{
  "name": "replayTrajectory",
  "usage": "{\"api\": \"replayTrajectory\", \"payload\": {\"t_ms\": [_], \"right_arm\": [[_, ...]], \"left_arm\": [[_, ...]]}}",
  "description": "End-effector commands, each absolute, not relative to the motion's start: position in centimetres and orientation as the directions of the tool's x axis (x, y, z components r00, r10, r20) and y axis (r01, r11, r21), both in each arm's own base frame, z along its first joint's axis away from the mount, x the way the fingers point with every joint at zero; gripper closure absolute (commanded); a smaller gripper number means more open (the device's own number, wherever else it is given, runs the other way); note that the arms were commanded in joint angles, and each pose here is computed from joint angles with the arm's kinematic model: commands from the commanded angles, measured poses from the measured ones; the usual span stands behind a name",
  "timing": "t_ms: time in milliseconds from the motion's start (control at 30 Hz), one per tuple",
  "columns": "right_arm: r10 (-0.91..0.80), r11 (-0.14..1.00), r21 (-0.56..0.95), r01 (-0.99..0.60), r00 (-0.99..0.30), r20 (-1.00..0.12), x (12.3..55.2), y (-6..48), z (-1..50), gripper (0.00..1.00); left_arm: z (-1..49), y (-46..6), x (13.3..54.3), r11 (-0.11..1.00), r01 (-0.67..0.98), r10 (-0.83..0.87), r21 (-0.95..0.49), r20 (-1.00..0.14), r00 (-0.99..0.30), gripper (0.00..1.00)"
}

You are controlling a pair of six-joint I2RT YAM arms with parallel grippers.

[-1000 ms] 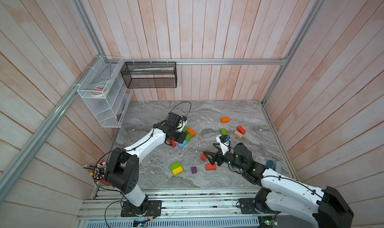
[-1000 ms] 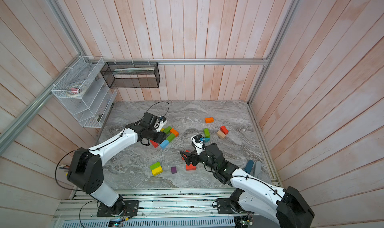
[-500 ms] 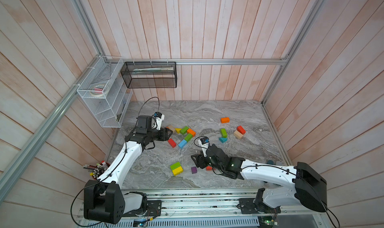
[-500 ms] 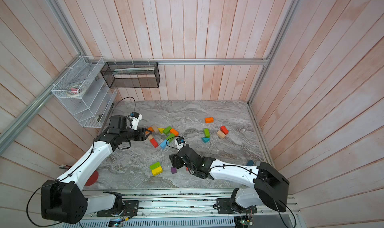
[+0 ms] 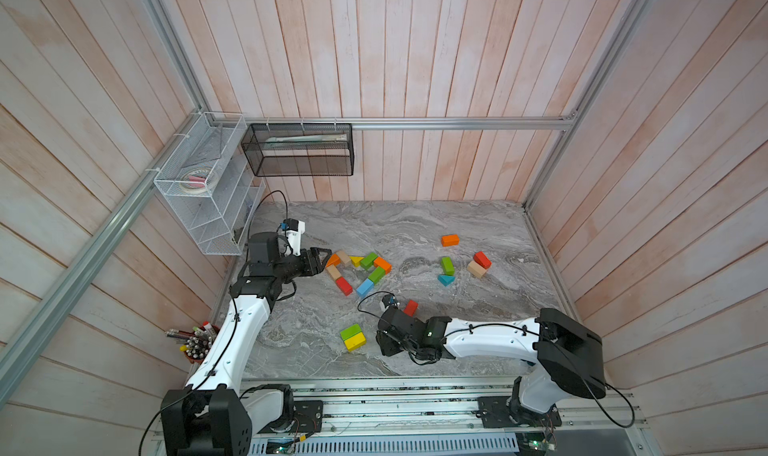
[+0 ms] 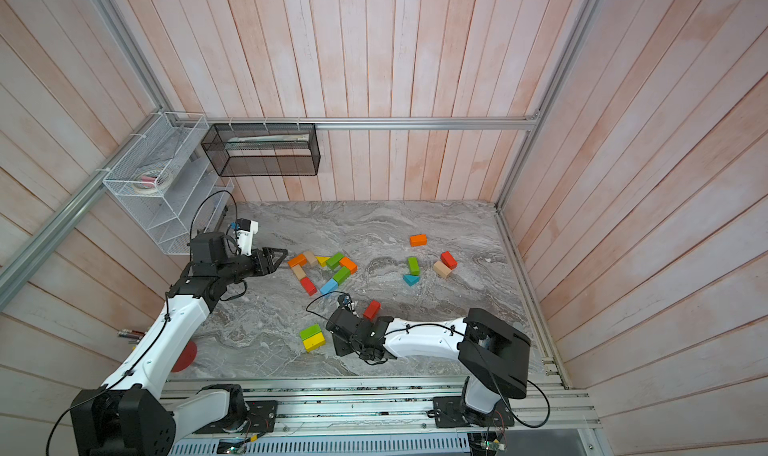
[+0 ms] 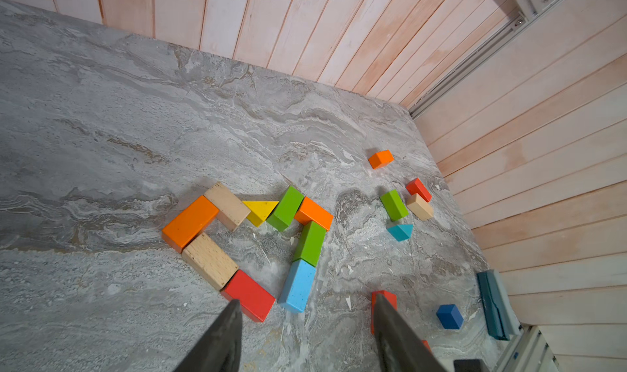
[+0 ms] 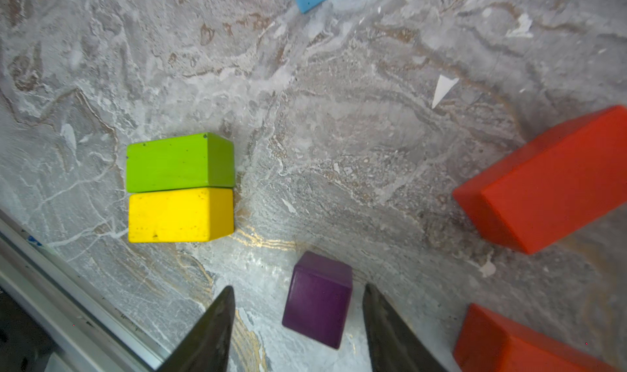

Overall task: Assemble a heart with building blocks
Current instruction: Pick up the building block from the center of the board, then assemble the building block at the center of the board.

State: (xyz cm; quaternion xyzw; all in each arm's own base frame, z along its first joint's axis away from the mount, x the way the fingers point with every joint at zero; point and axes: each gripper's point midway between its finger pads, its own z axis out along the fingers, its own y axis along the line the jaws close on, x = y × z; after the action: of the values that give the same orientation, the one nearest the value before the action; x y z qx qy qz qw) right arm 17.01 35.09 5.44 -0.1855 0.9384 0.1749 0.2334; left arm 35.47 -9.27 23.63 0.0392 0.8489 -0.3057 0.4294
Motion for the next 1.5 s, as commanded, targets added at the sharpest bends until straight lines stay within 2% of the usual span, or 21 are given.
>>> {"api": "replayTrajectory", "payload": {"t_ms": [0, 100, 467, 667, 800, 1067, 1267, 1467], "right_arm": [[-0.275, 0.894, 0.2, -0.4, -0.844, -0.46, 16.7, 34.4, 4.6, 0.41], [-0.285, 0.9, 0.176, -0.398, -0.844, -0.454, 16.7, 34.4, 4.3, 0.44], [-0.307, 0.9, 0.141, -0.412, -0.829, -0.468, 17.0, 34.3, 4.2, 0.7], [-0.347, 0.885, 0.096, -0.456, -0.784, -0.515, 17.9, 34.7, 5.1, 0.77], [-0.39, 0.859, 0.059, -0.508, -0.726, -0.567, 19.5, 35.6, 6.6, 0.78], [-0.438, 0.765, 0.092, -0.638, -0.619, -0.652, 23.2, 39.2, 9.2, 0.78], [-0.535, 0.67, 0.028, -0.742, -0.508, -0.675, 25.2, 41.9, 10.1, 0.78], [-0.576, 0.632, -0.014, -0.775, -0.458, -0.677, 26.9, 43.6, 10.2, 0.78]], "left_arm": [[24.4, -9.4, 35.2, 0.794, 0.354, -0.206, -0.493, -0.768, -0.607, 0.38], [24.6, -9.4, 35.1, 0.793, 0.36, -0.204, -0.492, -0.771, -0.603, 0.38], [24.4, -9.4, 35.1, 0.791, 0.361, -0.203, -0.494, -0.768, -0.607, 0.38], [24.3, -9.4, 35.1, 0.79, 0.359, -0.203, -0.497, -0.765, -0.612, 0.38], [24.0, -9.0, 35.2, 0.805, 0.332, -0.211, -0.493, -0.759, -0.616, 0.38], [22.5, -6.9, 35.9, 0.844, 0.2, -0.273, -0.497, -0.719, -0.639, 0.38], [22.3, -5.7, 36.2, 0.834, 0.171, -0.312, -0.525, -0.703, -0.639, 0.38], [22.4, -5.5, 36.2, 0.821, 0.182, -0.323, -0.541, -0.703, -0.634, 0.38]]}}
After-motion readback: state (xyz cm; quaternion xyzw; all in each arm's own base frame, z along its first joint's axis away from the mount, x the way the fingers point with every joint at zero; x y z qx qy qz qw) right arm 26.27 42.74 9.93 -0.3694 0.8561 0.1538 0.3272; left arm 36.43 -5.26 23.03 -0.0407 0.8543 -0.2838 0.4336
